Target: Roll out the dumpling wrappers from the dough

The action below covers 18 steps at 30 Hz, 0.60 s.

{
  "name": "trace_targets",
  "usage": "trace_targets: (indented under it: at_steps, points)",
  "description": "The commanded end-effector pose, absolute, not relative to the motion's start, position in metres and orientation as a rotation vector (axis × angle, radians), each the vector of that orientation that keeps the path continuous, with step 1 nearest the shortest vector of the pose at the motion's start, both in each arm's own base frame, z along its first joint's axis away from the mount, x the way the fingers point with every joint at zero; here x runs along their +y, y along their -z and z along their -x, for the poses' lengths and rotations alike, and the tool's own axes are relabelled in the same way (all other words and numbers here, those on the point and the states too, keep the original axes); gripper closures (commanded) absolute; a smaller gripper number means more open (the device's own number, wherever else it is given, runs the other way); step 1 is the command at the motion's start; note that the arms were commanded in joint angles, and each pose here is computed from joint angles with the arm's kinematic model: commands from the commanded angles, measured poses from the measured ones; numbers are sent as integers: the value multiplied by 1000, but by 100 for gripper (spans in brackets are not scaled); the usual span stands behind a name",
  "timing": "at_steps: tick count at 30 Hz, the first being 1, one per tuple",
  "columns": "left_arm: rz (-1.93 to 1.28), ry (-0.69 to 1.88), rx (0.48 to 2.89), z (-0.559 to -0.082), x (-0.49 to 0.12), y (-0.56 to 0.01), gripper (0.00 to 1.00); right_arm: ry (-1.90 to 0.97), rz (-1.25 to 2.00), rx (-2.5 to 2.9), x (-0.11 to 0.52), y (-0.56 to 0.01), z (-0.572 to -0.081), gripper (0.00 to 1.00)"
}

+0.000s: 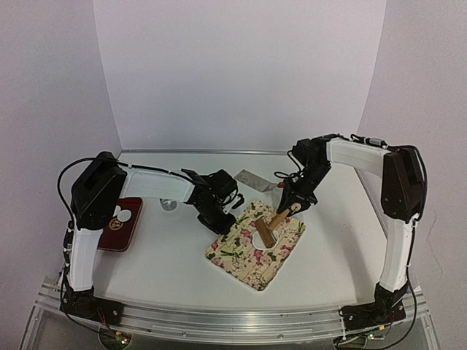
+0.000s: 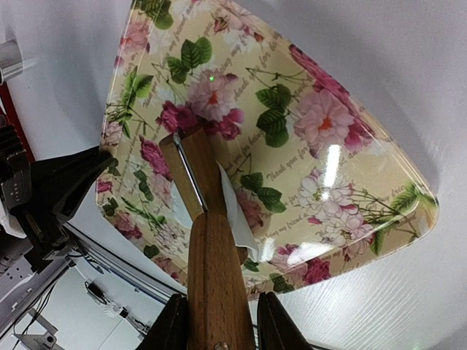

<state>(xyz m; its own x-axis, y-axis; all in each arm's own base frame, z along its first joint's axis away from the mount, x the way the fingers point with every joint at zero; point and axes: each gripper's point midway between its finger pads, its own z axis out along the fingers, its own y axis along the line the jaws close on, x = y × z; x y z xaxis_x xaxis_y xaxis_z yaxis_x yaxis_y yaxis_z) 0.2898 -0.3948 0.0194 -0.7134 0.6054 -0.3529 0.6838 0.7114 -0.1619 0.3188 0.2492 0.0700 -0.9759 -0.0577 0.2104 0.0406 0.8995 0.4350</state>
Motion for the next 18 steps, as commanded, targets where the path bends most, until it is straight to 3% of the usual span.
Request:
trace_targets:
  at_steps: [1,18]
  points:
    - [-1026,381,2662,-291,-396,9,100,-230,-99,-2744,177,72,-260,100]
    - [-991,436,2654,-288,-398,8,100,-287,-156,-2754,194,78,-255,100]
